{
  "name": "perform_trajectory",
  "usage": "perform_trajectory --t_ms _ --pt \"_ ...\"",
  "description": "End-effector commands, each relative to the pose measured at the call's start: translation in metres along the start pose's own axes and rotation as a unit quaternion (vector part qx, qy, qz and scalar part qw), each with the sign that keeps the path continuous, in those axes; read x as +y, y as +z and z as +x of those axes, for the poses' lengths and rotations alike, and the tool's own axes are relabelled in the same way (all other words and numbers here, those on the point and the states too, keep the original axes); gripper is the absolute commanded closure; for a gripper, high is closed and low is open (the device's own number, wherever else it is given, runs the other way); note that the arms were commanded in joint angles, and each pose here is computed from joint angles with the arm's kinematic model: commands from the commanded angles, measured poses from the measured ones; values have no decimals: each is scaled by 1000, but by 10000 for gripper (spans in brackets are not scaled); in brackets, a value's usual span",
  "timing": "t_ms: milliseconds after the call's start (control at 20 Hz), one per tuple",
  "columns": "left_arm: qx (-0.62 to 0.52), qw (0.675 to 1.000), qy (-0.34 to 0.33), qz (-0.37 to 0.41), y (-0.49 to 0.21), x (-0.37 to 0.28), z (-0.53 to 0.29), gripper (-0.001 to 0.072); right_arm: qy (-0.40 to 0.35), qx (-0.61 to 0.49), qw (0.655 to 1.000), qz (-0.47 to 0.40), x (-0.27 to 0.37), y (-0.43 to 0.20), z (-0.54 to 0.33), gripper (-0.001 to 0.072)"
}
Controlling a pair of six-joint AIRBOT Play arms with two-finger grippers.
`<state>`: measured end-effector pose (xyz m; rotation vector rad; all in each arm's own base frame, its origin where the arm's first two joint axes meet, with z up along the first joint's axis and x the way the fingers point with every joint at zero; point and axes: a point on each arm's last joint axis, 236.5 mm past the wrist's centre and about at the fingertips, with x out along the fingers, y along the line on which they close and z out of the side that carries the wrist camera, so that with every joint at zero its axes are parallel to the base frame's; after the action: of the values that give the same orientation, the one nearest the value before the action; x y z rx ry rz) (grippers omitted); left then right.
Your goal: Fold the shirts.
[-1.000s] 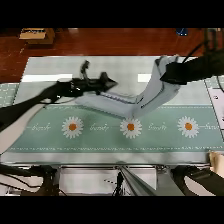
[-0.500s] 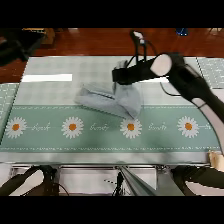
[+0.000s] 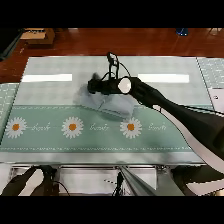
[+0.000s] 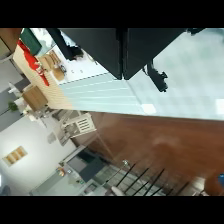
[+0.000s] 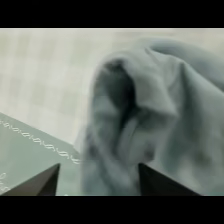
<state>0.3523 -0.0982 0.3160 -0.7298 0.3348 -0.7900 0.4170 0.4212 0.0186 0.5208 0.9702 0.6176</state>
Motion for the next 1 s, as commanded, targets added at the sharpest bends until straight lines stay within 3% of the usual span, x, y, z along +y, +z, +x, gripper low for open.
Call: perform_trajectory --t_ms 0,150,250,350,450,650,800,950 --pt "29 999 34 -2 -19 21 -2 689 17 -10 1000 1 12 5 -4 149" --pt "52 997 64 -14 -36 47 -2 689 -35 52 996 -69 -19 9 -57 150" --pt "64 995 78 -23 -45 62 -3 689 -151 120 973 -123 -86 9 -120 168" --pt "74 993 89 -25 -50 71 -3 689 -306 174 925 -139 -168 17 -204 198" --pt "77 992 93 -25 -52 74 -3 689 -375 195 902 -82 -224 16 -261 192" --pt "80 992 97 -23 -53 76 -4 689 -209 185 950 139 -235 -34 -223 117" --pt "98 988 121 -13 -61 87 -8 689 -126 110 954 250 -228 -51 -168 117" --pt "114 983 144 -14 -68 97 -12 689 -89 47 959 263 -211 -49 -134 118"
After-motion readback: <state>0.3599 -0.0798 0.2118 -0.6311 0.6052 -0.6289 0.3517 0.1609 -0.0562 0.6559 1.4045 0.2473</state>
